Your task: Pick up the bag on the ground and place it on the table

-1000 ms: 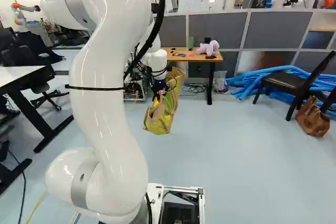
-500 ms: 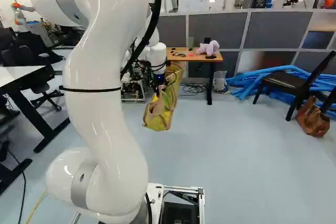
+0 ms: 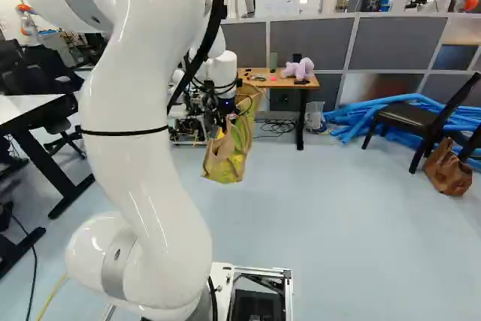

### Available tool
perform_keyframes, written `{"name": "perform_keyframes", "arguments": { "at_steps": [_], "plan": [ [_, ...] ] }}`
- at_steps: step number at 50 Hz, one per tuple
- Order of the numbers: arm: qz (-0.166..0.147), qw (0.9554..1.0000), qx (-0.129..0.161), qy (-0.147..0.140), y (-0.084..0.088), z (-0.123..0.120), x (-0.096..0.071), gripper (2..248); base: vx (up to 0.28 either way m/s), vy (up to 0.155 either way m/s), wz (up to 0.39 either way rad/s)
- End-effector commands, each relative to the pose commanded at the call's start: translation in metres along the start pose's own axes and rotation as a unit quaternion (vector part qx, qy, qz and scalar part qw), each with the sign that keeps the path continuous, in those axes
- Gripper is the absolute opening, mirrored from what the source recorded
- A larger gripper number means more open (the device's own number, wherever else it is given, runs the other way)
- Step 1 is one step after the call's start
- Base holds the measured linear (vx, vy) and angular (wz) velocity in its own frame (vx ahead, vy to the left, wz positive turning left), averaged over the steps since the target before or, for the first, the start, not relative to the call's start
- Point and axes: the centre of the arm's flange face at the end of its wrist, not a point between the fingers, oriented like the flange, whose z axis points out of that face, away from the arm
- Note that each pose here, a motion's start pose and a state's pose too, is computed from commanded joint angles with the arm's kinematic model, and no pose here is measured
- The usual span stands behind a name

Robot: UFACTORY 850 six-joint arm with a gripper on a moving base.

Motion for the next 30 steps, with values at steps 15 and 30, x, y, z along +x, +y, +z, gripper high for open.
{"name": "perform_keyframes", "arguments": {
  "at_steps": [15, 30],
  "plan": [
    [-0.011, 0.9999, 0.001, 0.0, -0.003, -0.021, 0.003, 22, 0.0, 0.0, 0.0],
    [-0.023, 0.9997, 0.002, -0.002, -0.006, -0.041, 0.006, 22, 0.0, 0.0, 0.0]
  ]
}}
